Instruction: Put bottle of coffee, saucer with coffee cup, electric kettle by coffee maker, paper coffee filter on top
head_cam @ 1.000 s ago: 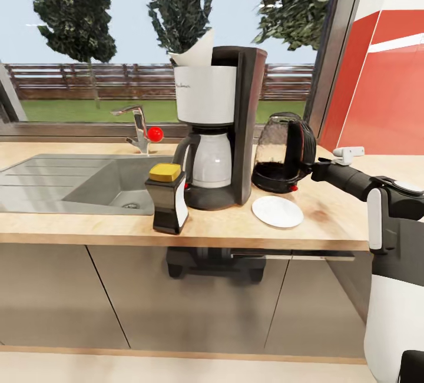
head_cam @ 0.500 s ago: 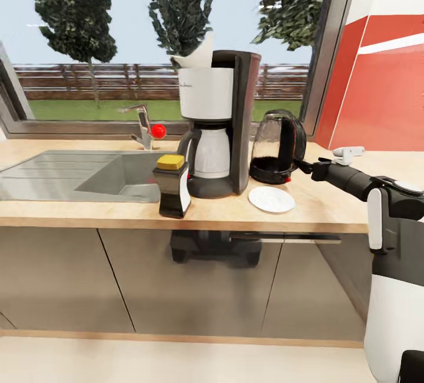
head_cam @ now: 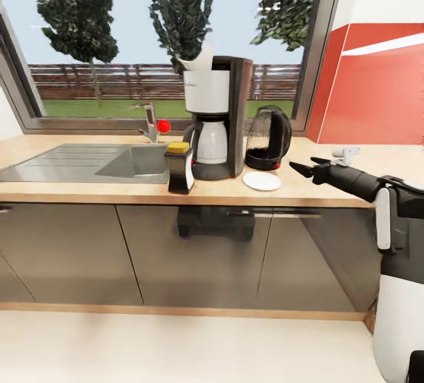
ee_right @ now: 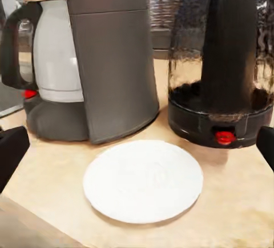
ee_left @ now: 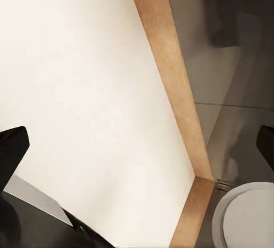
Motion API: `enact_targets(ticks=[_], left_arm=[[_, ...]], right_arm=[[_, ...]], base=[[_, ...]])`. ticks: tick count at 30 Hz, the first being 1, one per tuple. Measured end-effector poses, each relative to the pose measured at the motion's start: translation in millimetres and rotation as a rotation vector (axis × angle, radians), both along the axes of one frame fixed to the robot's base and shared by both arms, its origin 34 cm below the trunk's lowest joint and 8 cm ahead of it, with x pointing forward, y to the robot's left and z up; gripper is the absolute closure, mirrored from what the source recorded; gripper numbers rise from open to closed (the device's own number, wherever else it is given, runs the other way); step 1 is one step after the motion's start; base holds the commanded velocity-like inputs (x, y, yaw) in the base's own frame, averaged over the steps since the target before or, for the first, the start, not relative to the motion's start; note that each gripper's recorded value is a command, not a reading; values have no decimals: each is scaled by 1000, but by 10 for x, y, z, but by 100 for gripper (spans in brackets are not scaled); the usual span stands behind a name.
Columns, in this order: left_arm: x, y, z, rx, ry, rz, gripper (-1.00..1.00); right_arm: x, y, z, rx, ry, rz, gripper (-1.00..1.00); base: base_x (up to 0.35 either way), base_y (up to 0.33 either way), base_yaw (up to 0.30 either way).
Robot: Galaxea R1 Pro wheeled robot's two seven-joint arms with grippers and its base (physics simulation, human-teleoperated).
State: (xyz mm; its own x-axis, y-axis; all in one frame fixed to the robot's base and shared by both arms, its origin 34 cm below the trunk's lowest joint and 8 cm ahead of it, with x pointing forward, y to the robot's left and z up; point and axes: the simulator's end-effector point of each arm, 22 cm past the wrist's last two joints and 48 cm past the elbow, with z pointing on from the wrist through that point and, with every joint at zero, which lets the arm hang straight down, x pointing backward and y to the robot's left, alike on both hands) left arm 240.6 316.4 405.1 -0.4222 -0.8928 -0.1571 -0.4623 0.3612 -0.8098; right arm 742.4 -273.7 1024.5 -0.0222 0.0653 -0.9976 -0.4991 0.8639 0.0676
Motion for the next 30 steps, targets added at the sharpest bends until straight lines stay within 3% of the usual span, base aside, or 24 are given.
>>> enact_targets(ticks=[9, 13, 15, 17, 20, 23, 30], left_arm=[[0, 0, 1, 0, 0, 0, -100], [0, 0, 0, 0, 0, 0, -100], [-1, 1, -1, 0, 1, 0, -100], [-1, 1, 0, 0, 1, 0, -100], [-1, 1, 0, 0, 0, 0, -100], [-3, 0, 1, 0, 0, 0, -100], [-5, 3, 0, 0, 1, 1, -100]], right_arm=[[-403, -17, 28, -89, 0, 208, -100], [-533, -6, 14, -89, 2, 268, -100], [-752, -8, -192, -60, 35, 347, -100], [-836, 9, -316, -54, 58, 378, -100], [-997, -19, -627, -60, 116, 415, -100], [-1236, -76, -1193, -94, 187, 439, -100], [-2051, -496, -2610, -129, 356, 397, -100]], base=[[-148, 0, 0], [-210, 0, 0], [-57, 0, 0], [-33, 0, 0], [-16, 0, 0], [-5, 0, 0], [-1, 0, 0]])
